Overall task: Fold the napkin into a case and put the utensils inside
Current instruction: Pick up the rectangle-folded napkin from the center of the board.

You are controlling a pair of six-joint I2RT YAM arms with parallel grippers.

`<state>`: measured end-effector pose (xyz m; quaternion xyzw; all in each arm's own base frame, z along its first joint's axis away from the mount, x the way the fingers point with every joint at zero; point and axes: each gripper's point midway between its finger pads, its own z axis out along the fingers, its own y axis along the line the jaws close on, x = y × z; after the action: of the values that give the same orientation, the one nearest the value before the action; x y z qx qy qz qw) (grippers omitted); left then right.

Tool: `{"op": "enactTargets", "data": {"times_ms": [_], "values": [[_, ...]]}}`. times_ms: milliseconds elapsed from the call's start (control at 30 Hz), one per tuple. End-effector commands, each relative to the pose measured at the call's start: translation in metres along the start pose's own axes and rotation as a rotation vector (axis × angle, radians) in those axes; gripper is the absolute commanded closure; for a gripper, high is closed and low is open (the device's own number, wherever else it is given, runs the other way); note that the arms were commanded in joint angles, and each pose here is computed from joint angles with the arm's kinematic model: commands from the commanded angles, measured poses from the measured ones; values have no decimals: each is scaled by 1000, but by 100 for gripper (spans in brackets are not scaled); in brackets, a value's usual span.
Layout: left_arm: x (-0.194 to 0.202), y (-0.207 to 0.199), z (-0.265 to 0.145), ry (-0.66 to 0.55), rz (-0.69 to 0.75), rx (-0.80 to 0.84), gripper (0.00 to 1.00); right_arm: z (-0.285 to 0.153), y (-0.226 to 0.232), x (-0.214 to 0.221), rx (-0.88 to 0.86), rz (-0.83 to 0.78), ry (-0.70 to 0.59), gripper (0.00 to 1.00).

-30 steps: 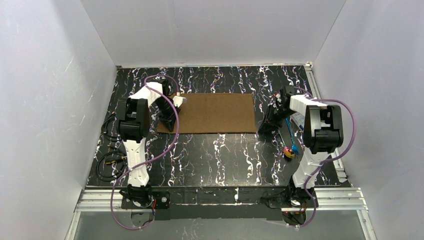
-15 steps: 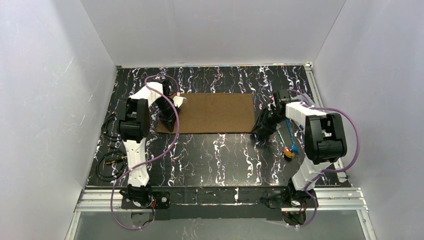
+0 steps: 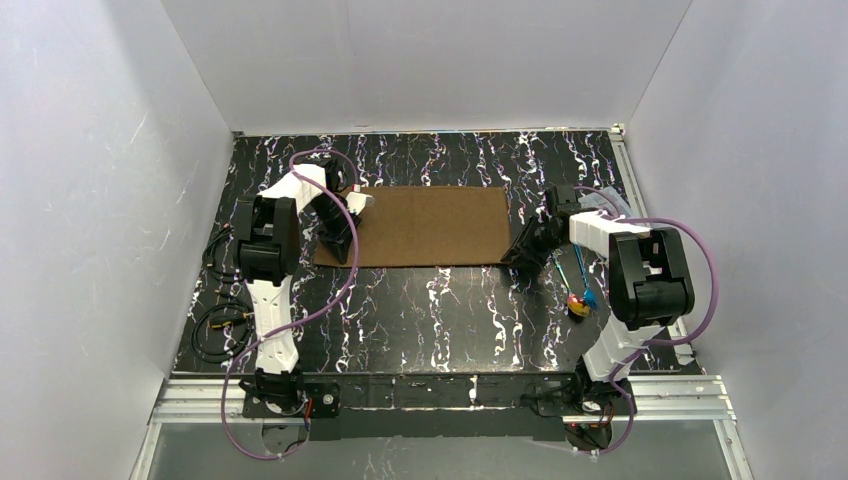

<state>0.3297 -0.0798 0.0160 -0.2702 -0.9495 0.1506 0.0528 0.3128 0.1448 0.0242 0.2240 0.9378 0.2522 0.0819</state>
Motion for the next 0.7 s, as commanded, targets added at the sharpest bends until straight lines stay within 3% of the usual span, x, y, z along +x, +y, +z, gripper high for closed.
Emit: {"op": "enactTargets", "data": {"times_ms": [0, 200, 267, 500, 667], "values": [[-13, 18, 0, -43, 42, -83, 89, 12, -4, -2, 11, 23, -35, 64], [-13, 11, -1, -45, 34, -52, 88, 4, -12, -11, 64, 14, -87, 91], [-14, 5, 0, -44, 33, -34, 87, -5, -11, -22, 71, 6, -121, 96], [-18, -44, 0, -51, 44, 116, 81, -44, -10, -59, 183, -168, -200, 99], [-36, -72, -31, -124, 29, 221, 69, -53, -15, -69, 253, -211, -212, 99]]}}
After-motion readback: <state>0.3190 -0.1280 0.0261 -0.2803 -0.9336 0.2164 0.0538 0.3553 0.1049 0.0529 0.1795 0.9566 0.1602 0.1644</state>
